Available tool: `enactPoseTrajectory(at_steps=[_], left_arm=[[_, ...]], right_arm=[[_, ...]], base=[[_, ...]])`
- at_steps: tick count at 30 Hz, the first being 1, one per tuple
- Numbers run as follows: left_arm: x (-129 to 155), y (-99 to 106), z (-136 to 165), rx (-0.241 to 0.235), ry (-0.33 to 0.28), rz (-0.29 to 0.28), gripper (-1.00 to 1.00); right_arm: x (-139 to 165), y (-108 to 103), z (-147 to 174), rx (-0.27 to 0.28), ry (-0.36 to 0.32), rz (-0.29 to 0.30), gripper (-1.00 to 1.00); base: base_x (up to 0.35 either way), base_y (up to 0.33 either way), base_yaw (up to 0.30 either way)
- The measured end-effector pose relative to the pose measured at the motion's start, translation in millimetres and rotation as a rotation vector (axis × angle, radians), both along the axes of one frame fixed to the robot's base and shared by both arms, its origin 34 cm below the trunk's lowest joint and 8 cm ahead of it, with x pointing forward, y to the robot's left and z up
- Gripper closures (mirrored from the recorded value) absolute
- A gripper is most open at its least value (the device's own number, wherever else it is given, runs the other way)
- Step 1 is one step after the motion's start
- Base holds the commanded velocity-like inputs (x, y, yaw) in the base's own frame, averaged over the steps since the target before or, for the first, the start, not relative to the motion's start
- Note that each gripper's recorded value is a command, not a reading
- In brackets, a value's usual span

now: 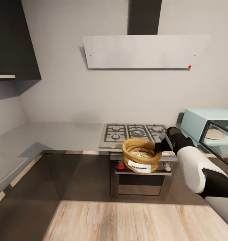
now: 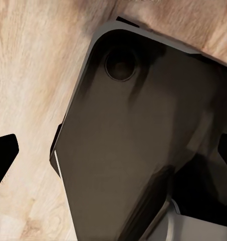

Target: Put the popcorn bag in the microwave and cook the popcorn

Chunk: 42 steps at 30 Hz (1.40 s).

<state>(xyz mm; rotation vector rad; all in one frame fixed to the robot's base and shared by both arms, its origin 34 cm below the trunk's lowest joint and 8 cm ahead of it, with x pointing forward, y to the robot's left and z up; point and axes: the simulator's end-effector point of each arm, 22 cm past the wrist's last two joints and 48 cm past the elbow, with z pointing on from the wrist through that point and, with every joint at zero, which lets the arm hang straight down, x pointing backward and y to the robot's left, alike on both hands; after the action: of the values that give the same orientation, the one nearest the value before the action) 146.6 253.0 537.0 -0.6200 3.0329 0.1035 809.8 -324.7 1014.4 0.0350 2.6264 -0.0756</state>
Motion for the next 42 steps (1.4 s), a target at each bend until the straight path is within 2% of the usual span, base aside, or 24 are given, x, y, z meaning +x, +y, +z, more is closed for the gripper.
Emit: enactPoseTrajectory(at_steps=[4, 14, 19, 25, 30, 42], left_arm=[[0.0, 0.1, 0.0, 0.0, 0.0, 0.001, -1.0], [0.8, -1.5, 0.0, -0.002, -0.001, -0.016, -1.0], [0.6, -3.3, -0.1, -0.004, 0.0, -0.012, -1.0], [0.4, -2.8, -0.1, -0.004, 0.0, -0.011, -1.0], [0.4, -2.5, -0.1, -0.004, 0.0, -0.016, -1.0], [0.3, -1.7, 0.0, -0.003, 0.0, -0.015, -1.0]], right_arm=[[-7.1, -5.2, -13.2, -0.001, 0.02, -0.008, 1.0], [-7.9, -6.3, -14.7, -0.001, 0.022, -0.009, 1.0], [-9.3, -20.4, -15.0, -0.011, 0.024, -0.026, 1.0], [-9.4, -21.1, -14.9, -0.008, 0.024, -0.028, 1.0], [-9.5, -20.7, -14.6, -0.012, 0.024, -0.027, 1.0], [-9.8, -20.8, -14.4, -0.014, 0.025, -0.025, 1.0]], base=[[0.0, 0.0, -0.286], [-0.017, 0.0, -0.286], [-0.294, 0.0, -0.286], [-0.323, -0.056, -0.283], [-0.198, -0.216, -0.058], [-0.008, -0.282, 0.0]])
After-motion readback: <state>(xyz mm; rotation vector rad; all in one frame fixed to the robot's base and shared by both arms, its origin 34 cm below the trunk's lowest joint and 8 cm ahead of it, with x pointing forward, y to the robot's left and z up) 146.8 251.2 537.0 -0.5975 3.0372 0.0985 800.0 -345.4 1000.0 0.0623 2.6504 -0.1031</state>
